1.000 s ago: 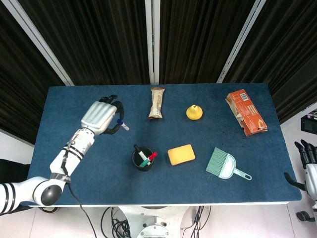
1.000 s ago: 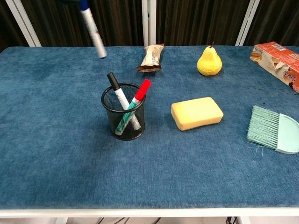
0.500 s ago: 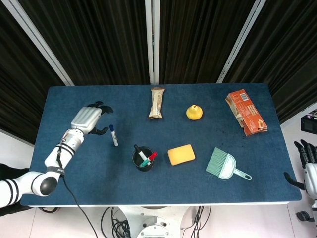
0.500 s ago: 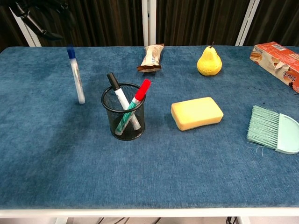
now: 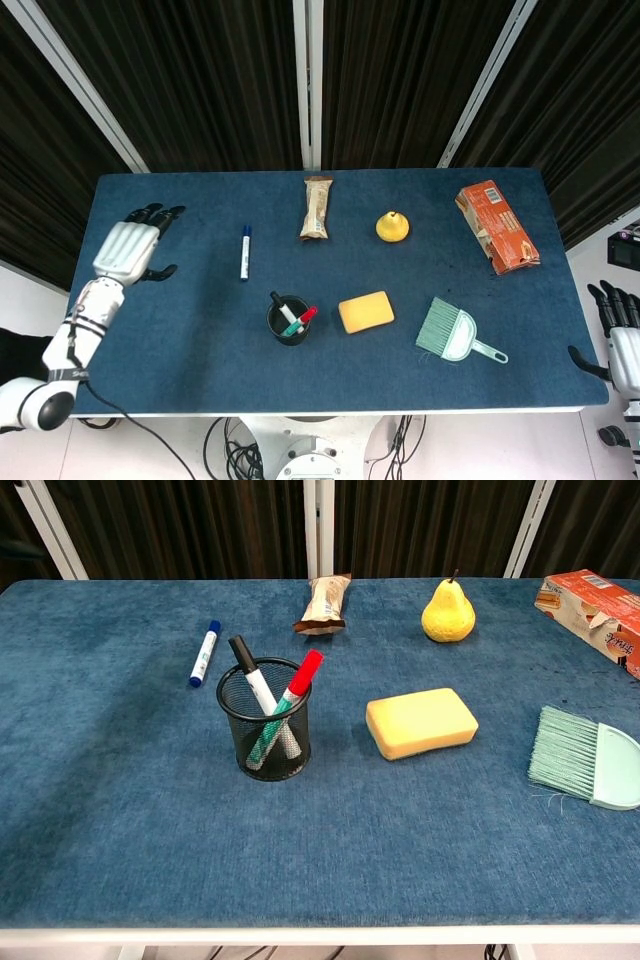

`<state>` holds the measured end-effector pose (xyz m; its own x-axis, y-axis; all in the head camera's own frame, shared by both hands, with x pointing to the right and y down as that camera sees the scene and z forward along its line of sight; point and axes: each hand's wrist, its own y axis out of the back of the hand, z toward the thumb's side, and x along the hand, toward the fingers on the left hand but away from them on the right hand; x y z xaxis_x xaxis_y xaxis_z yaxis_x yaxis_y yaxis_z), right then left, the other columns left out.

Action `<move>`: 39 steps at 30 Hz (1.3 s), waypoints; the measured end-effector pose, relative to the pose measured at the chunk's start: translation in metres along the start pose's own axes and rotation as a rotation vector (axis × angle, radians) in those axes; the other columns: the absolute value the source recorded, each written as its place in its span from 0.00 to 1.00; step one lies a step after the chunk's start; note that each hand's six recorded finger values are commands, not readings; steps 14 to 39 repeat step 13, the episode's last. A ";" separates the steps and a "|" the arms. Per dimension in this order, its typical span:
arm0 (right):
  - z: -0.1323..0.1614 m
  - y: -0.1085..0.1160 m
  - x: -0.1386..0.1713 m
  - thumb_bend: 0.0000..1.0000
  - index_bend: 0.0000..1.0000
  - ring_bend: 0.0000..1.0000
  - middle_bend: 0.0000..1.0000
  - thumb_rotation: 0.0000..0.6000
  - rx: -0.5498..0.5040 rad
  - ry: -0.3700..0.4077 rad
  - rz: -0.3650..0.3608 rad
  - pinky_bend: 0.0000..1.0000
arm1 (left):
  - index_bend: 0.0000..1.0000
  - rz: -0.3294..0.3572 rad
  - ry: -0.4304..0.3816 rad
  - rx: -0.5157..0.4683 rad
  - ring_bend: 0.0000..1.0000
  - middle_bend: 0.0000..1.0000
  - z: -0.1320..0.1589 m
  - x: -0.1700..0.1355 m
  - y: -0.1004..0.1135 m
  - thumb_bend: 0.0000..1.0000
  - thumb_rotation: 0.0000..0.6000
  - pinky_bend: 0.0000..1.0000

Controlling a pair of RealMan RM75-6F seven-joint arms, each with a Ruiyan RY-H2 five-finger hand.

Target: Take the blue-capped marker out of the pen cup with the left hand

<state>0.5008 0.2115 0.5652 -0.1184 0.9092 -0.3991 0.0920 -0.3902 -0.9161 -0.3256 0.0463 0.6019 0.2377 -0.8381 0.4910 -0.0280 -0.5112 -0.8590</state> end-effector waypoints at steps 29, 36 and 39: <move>0.010 -0.015 -0.006 0.18 0.00 0.00 0.00 1.00 0.010 0.035 -0.027 0.00 | 0.11 0.175 0.212 0.222 0.00 0.08 -0.111 -0.147 -0.072 0.22 1.00 0.11; 0.010 -0.015 -0.006 0.18 0.00 0.00 0.00 1.00 0.010 0.035 -0.027 0.00 | 0.11 0.175 0.212 0.222 0.00 0.08 -0.111 -0.147 -0.072 0.22 1.00 0.11; 0.010 -0.015 -0.006 0.18 0.00 0.00 0.00 1.00 0.010 0.035 -0.027 0.00 | 0.11 0.175 0.212 0.222 0.00 0.08 -0.111 -0.147 -0.072 0.22 1.00 0.11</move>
